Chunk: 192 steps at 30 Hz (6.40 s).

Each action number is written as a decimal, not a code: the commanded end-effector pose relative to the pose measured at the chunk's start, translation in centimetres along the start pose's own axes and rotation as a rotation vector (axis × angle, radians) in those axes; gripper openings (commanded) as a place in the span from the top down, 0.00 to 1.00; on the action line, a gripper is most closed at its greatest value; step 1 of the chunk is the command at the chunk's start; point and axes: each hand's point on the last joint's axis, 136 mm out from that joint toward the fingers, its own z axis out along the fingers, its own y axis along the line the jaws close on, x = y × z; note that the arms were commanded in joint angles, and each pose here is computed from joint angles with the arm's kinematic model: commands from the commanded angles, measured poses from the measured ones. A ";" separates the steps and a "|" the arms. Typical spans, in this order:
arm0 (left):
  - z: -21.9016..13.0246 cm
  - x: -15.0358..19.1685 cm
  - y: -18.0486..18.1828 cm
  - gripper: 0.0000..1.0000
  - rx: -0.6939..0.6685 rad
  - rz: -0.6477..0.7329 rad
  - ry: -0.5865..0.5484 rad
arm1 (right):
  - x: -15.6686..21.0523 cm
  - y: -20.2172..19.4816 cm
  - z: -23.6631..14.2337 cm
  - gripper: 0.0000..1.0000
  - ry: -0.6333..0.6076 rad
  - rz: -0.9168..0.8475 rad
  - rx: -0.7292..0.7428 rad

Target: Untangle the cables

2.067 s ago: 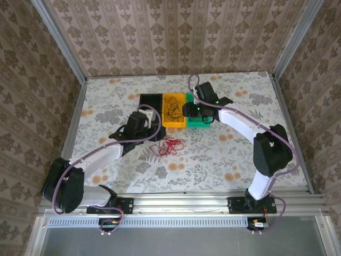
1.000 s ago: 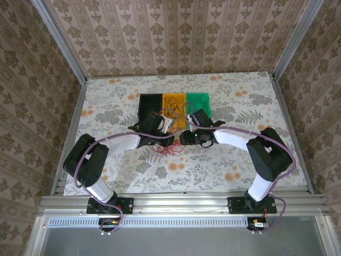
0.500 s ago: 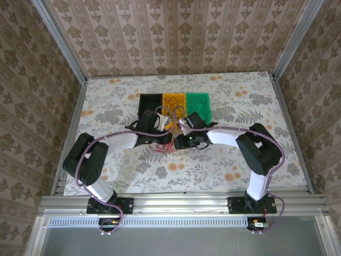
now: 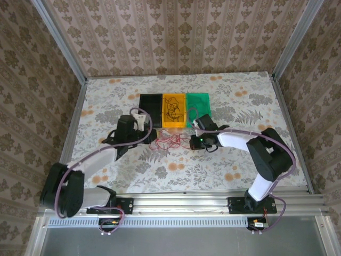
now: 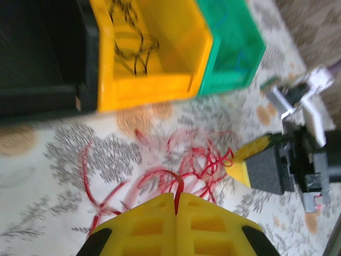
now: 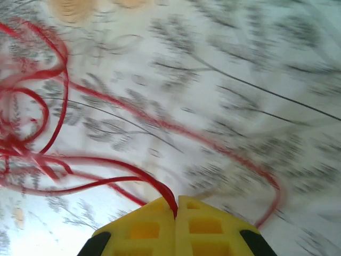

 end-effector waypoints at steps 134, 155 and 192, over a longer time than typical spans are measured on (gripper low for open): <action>16.8 8.9 -5.7 0.39 0.137 0.421 0.516 | 6.3 14.5 -17.5 1.00 0.006 -0.338 -0.723; 2.0 6.9 -2.8 0.28 -0.040 0.375 0.221 | -1.6 18.4 -16.7 1.00 -0.030 -0.245 -0.859; 12.3 3.4 -4.1 0.79 0.083 0.471 -0.086 | -2.8 14.5 -13.3 1.00 0.053 -0.029 -0.851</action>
